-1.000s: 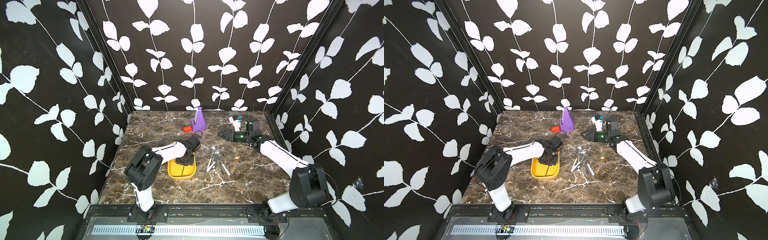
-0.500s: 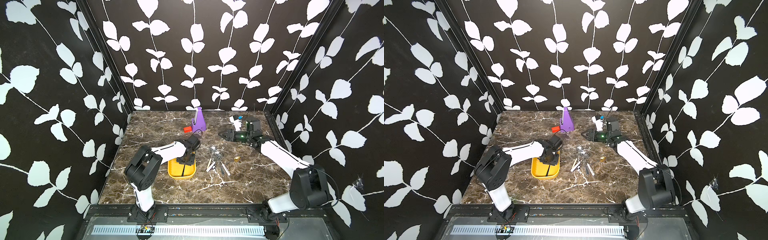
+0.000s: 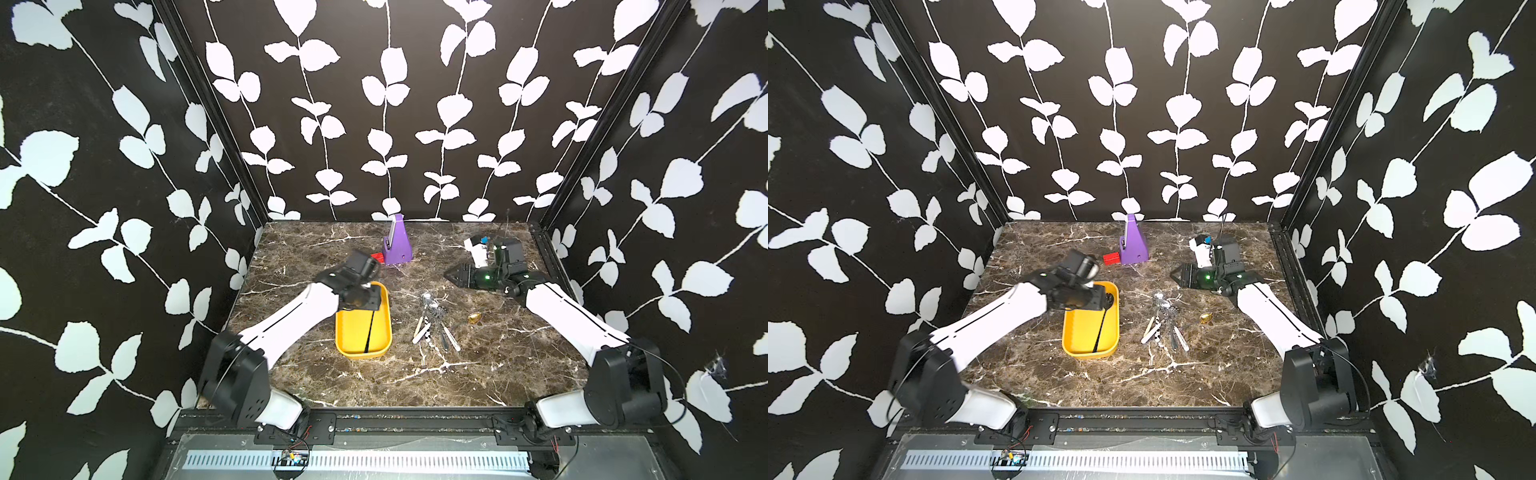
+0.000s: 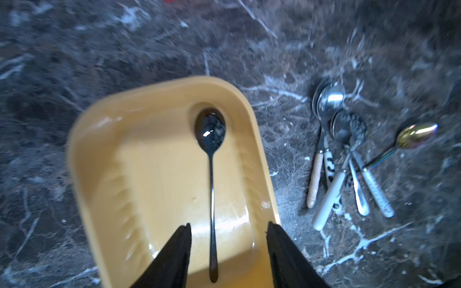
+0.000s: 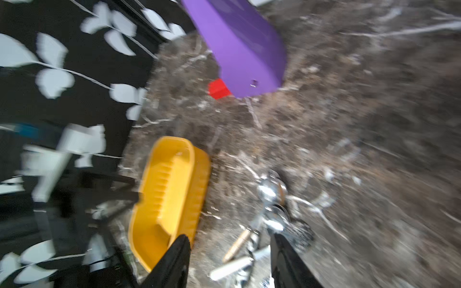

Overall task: Put the spoon into the storage box
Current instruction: Pick up the spoon from the center of the board, then place the spoon in the storage box, then pick up the spoon from the center of the board.

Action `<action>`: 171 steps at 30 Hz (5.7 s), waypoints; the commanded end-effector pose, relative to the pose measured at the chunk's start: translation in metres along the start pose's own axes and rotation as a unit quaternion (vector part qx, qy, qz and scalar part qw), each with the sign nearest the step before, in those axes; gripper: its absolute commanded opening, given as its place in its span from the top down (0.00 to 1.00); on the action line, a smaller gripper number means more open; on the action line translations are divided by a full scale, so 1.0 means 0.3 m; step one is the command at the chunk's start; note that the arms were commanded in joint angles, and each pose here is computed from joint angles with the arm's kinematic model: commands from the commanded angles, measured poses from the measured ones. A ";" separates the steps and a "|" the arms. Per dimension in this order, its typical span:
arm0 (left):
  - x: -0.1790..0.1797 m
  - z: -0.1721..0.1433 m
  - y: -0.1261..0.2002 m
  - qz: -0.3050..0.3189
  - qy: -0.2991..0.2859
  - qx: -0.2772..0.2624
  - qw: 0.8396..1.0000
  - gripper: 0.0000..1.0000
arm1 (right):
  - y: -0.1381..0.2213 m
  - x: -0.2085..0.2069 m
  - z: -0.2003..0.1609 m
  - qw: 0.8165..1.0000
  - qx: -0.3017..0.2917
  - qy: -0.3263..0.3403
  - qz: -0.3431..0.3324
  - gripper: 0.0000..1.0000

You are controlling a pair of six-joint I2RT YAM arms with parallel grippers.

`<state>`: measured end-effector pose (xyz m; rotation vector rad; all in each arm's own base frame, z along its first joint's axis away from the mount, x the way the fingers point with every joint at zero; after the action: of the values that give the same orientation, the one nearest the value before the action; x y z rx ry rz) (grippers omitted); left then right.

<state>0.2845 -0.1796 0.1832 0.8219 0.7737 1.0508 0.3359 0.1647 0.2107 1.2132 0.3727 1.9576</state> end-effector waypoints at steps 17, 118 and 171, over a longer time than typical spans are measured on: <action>0.178 -0.036 0.101 0.001 0.038 -0.017 0.999 0.42 | -0.122 -0.078 -0.293 0.943 0.194 0.080 -0.260 0.53; 0.438 -0.177 0.212 0.099 0.106 -0.041 0.989 0.41 | -0.793 0.530 -0.511 0.950 0.254 -0.025 -0.182 1.00; 0.106 0.021 0.295 0.013 0.002 -0.056 0.998 0.41 | -0.270 0.334 -0.039 0.975 0.009 -0.002 -0.223 0.68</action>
<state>0.2650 -0.1001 0.2577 0.6804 0.7086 1.1498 0.3226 0.3312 0.2269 1.0938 0.6687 1.6376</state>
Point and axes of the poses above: each gripper's point midway between its finger pads, its own y axis back along the fingers, its own x axis along the line the jaws close on, z = x × y, the point moved 4 cm from there along y, back along the fingers, and after that the axes turned 7 degrees about -y, right-handed, at the moved point
